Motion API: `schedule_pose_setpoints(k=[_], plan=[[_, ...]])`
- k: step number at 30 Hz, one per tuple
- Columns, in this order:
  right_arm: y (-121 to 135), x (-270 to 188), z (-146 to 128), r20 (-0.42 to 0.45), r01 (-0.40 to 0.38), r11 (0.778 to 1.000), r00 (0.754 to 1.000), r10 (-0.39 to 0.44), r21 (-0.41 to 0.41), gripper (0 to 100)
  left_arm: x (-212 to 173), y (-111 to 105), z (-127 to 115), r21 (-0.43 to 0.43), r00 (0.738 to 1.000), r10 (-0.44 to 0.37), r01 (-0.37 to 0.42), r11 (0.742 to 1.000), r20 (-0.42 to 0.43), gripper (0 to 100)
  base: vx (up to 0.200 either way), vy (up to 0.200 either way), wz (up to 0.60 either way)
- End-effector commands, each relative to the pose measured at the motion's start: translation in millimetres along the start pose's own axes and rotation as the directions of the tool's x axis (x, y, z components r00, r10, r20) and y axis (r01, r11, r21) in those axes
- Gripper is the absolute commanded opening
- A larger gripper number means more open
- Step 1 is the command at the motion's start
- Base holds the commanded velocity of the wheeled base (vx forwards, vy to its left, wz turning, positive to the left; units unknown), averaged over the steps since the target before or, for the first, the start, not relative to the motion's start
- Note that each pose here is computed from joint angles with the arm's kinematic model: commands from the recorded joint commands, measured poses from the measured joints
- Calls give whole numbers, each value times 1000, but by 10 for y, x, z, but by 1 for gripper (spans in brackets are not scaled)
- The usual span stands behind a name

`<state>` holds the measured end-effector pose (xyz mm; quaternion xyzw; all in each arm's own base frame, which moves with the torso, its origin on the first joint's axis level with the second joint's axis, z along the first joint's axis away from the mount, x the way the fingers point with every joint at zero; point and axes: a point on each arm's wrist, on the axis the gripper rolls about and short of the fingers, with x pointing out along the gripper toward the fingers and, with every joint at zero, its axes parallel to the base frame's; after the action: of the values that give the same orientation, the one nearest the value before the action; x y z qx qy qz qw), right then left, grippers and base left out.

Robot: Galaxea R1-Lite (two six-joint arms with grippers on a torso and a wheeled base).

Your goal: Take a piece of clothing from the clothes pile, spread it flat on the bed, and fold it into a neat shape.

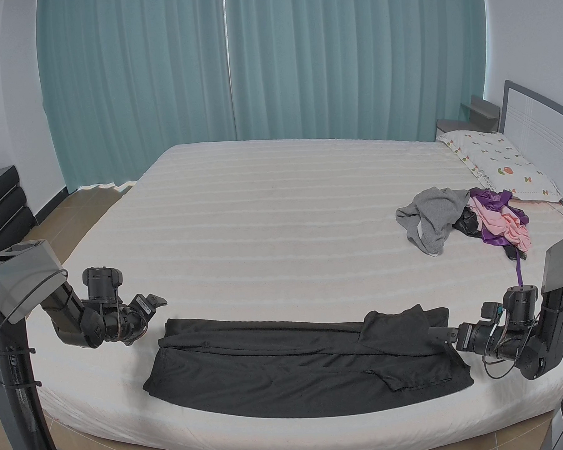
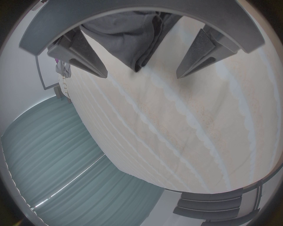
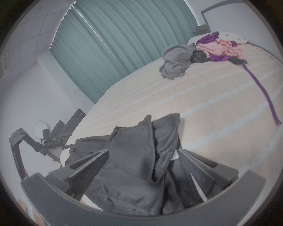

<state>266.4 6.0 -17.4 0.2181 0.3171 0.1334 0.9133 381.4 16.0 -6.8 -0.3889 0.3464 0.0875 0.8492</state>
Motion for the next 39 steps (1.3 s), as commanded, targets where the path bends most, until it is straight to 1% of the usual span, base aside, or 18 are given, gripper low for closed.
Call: schedule_pose_setpoints(k=[1, 3, 4, 5, 6, 7, 8, 9, 13, 15, 16, 17, 19, 22, 24, 28, 32, 39], plan=[[110, -38, 208, 89, 18, 999, 996, -15, -31, 100, -228, -31, 2, -9, 999, -37, 37, 999, -18, 100, 0, 0, 0], [122, -93, 212, 108, 53, 999, 993, -51, -8, 100, -301, -38, -17, -12, 998, -55, 54, 998, -40, 100, 0, 0, 0], [137, -138, 192, 105, 57, 998, 993, -60, 23, 100, -327, -44, -28, -12, 997, -61, 60, 998, -48, 100, 0, 0, 0], [151, -162, 175, 100, 56, 998, 993, -60, 43, 100, -342, -41, -27, -11, 997, -62, 62, 998, -49, 100, 0, 0, 0], [176, -213, 162, 100, 53, 994, 993, -62, 90, 100, -359, -46, -37, -11, 996, -68, 68, 998, -58, 100, 0, 0, 0], [176, -213, 162, 100, 53, 994, 993, -62, 90, 100, -359, -46, -37, -11, 996, -68, 68, 998, -58, 100, 0, 0, 0], [207, -278, 161, 105, 49, 989, 992, -64, 140, 100, -361, -39, -47, -13, 995, -71, 70, 997, -68, 100, -200, 0, 0], [209, -318, 154, 106, 52, 986, 992, -69, 158, 100, -359, -30, -74, -13, 994, -69, 68, 998, -80, 100, -200, 0, 0], [217, -393, 100, 102, 88, 979, 989, -109, 186, 100, -355, -19, -118, -7, 992, -70, 70, 998, -101, 100, -200, 0, 0], [254, -433, 63, 106, 98, 964, 986, -127, 249, 100, -341, -9, -136, -5, 991, -74, 74, 997, -116, 100, 0, 0, 0], [254, -433, 63, 106, 98, 964, 986, -127, 249, 100, -341, -9, -136, -5, 991, -74, 74, 997, -116, 100, 0, 0, 0], [272, -426, 30, 97, 83, 943, 988, -120, 321, 100, -345, 19, -165, 21, 990, -64, 67, 998, -126, 100, 0, 0, 0], [260, -398, 11, 96, 75, 925, 988, -119, 373, 100, -377, 84, -239, 76, 988, -42, 54, 996, -150, 100, 0, 0, 0], [257, -416, -14, 106, 71, 923, 987, -120, 378, 100, -418, 134, -306, 125, 985, -27, 48, 991, -170, 100, 0, 0, 0], [257, -443, -33, 108, 70, 923, 987, -119, 379, 100, -425, 142, -315, 124, 985, -21, 43, 991, -173, 100, 0, 0, 0], [257, -496, -103, 93, 75, 921, 989, -119, 383, 100, -506, 263, -473, 124, 978, 39, -14, 992, -205, 100, 0, 0, 0], [262, -491, -126, 79, 76, 920, 990, -115, 385, 100, -600, 317, -548, 108, 974, 72, -50, 993, -214, 100, 0, 0, 0], [244, -454, -183, 46, 95, 915, 991, -123, 393, 100, -579, 315, -609, 127, 973, 114, -89, 988, -202, 100, 0, 0, 0]])
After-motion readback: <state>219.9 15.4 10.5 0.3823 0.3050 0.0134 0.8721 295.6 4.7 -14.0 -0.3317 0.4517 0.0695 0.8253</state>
